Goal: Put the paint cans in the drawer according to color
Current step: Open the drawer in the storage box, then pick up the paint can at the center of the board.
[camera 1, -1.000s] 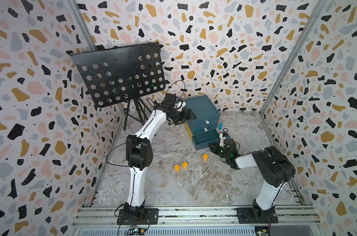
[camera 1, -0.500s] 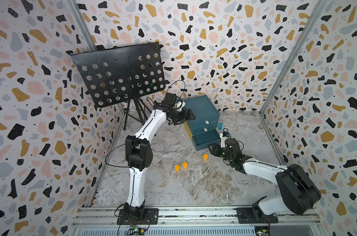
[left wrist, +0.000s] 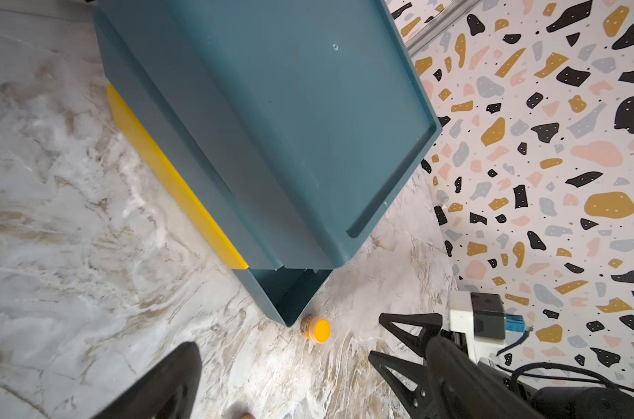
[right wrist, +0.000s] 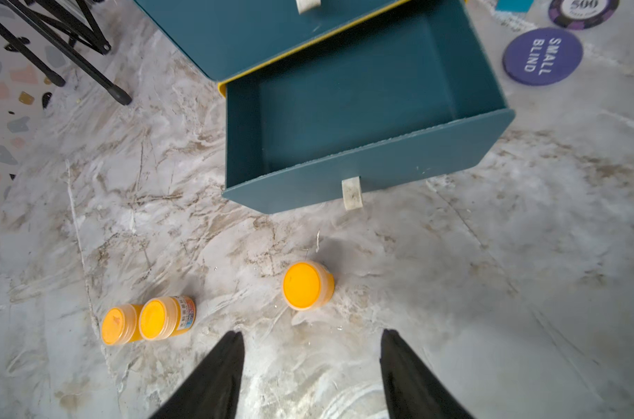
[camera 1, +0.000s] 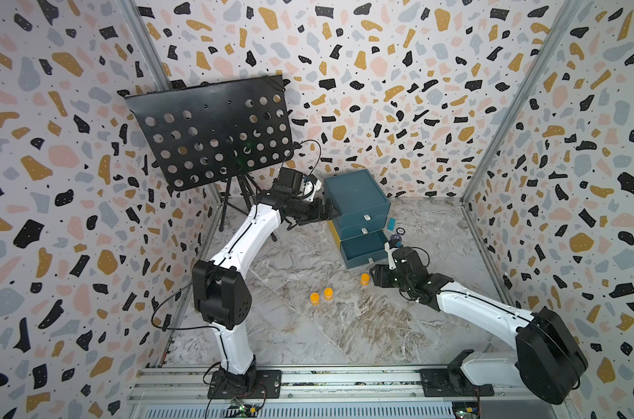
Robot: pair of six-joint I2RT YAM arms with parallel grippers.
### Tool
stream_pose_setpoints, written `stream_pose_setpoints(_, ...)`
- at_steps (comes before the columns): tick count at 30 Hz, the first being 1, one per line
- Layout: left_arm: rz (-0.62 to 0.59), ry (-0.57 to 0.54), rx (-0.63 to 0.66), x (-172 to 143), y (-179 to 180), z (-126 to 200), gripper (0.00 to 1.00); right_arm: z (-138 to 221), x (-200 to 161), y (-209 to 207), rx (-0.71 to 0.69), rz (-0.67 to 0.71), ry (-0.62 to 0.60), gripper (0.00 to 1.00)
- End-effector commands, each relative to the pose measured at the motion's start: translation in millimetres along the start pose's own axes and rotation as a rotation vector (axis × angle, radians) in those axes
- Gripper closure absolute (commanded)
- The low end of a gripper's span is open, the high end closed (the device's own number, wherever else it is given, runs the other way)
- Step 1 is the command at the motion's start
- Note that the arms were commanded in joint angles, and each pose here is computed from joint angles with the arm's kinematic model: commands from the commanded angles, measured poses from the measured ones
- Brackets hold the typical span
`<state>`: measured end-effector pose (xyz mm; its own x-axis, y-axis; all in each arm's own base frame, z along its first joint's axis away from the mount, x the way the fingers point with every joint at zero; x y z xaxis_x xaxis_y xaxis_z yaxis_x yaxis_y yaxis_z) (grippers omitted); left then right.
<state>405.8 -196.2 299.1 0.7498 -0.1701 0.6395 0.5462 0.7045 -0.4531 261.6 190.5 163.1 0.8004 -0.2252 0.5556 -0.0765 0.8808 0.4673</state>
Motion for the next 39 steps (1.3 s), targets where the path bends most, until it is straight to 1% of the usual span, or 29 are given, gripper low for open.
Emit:
stream_pose_setpoints(1,-0.045,-0.03,0.008,0.0,2.3,1.8,0.0,-5.5,1.2,6.0,-0.039,0.03,0.035,0.33)
stream_pose_setpoints(9,-0.049,-0.039,0.018,-1.2,2.2,4.5,0.0,-31.8,-3.1,10.3,-0.064,0.016,0.108,0.28)
stream_pose_setpoints(13,-0.043,-0.044,0.012,-0.1,2.9,6.3,0.0,-41.7,-3.6,10.7,-0.076,0.014,0.119,0.27)
stream_pose_setpoints(20,-0.018,-0.063,0.005,1.6,8.8,11.0,0.0,-61.2,-5.7,13.5,-0.089,0.017,0.148,0.28)
stream_pose_setpoints(25,-0.003,-0.069,-0.001,0.8,12.3,12.6,0.0,-74.7,-9.4,14.0,-0.112,0.025,0.159,0.29)
stream_pose_setpoints(29,0.001,-0.074,-0.002,1.6,13.1,14.4,0.0,-81.8,-12.0,13.7,-0.138,0.035,0.162,0.36)
stream_pose_setpoints(32,0.006,-0.076,0.001,1.8,14.7,15.6,0.0,-80.5,-12.5,13.7,-0.17,0.053,0.149,0.46)
stream_pose_setpoints(37,0.015,-0.08,-0.002,2.5,16.3,17.0,0.0,-70.5,-8.4,14.2,-0.195,0.076,0.128,0.58)
stream_pose_setpoints(39,0.019,-0.085,0.002,3.4,17.0,19.4,0.0,-62.7,-4.9,15.3,-0.203,0.088,0.111,0.64)
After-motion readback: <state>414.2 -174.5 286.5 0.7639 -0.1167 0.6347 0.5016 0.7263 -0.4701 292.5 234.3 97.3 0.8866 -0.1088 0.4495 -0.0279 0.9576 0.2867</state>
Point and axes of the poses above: each gripper's point midway between its finger pads, its own z axis back along the fingers, its own y axis along the line the jaws close on, x = y × z, the point moved 7 cm from there along z, back along the fingers, and after that the axes turned 12 degrees about -z, right-handed, at the moved point
